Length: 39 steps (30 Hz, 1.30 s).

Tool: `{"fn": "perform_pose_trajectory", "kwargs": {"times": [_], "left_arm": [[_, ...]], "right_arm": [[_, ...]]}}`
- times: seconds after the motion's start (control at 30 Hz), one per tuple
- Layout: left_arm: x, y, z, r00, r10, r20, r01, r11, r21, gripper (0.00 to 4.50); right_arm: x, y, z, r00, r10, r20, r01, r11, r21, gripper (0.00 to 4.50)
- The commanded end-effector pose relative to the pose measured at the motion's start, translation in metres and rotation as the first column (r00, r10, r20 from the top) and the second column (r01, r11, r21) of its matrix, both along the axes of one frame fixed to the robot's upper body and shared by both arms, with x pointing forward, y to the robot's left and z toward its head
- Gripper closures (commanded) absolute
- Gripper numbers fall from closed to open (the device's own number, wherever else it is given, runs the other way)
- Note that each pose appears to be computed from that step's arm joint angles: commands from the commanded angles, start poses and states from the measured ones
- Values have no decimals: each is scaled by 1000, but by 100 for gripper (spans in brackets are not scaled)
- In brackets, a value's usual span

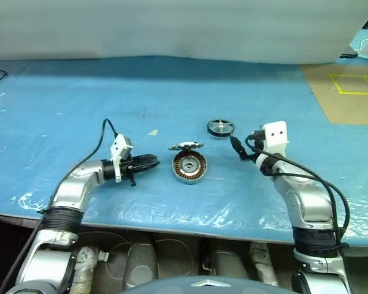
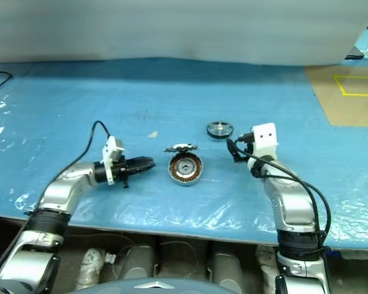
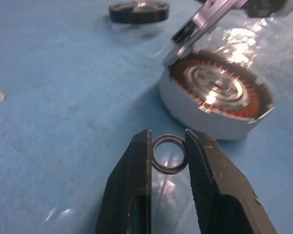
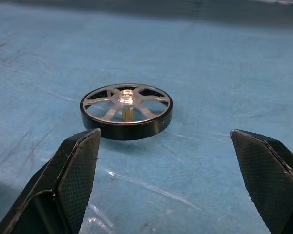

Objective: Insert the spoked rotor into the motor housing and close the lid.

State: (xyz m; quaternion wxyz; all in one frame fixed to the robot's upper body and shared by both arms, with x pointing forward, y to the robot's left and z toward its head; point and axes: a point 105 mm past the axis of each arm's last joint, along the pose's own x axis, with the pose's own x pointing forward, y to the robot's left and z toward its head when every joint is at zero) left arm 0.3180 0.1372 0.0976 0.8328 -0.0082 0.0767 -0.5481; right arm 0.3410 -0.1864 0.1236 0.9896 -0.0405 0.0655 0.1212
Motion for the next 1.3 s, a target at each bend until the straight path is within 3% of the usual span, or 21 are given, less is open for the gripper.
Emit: {"fn": "perform_pose_trajectory", "kwargs": {"times": [0.03,0.17,0.37,0.53,0.63,0.93,1.1,1.3], "left_arm": [[-14,-16,26,995,-96,36,98,993,-61,381],[-34,-38,24,970,-244,14,244,970,2,381],[-16,-65,12,964,-256,65,251,965,79,381],[-9,-82,13,962,-258,89,254,966,53,381],[-7,-84,9,960,-267,87,262,963,70,381],[3,-84,10,958,-274,86,267,960,90,381],[10,-85,12,961,-257,104,247,964,102,381],[13,-90,7,961,-246,129,228,963,143,381]], "right_arm": [[-5,4,24,996,55,74,-57,998,16,0],[-12,12,27,990,124,65,-126,992,29,0],[-23,21,35,979,191,73,-192,981,3,0],[-49,30,33,942,333,35,-332,943,-21,0],[-72,27,30,906,422,-29,-423,906,-23,0],[-139,45,17,684,689,-239,-710,704,-3,0],[-141,51,14,661,707,-251,-734,679,-21,0],[-126,53,8,696,680,-231,-705,708,-39,0]]}}
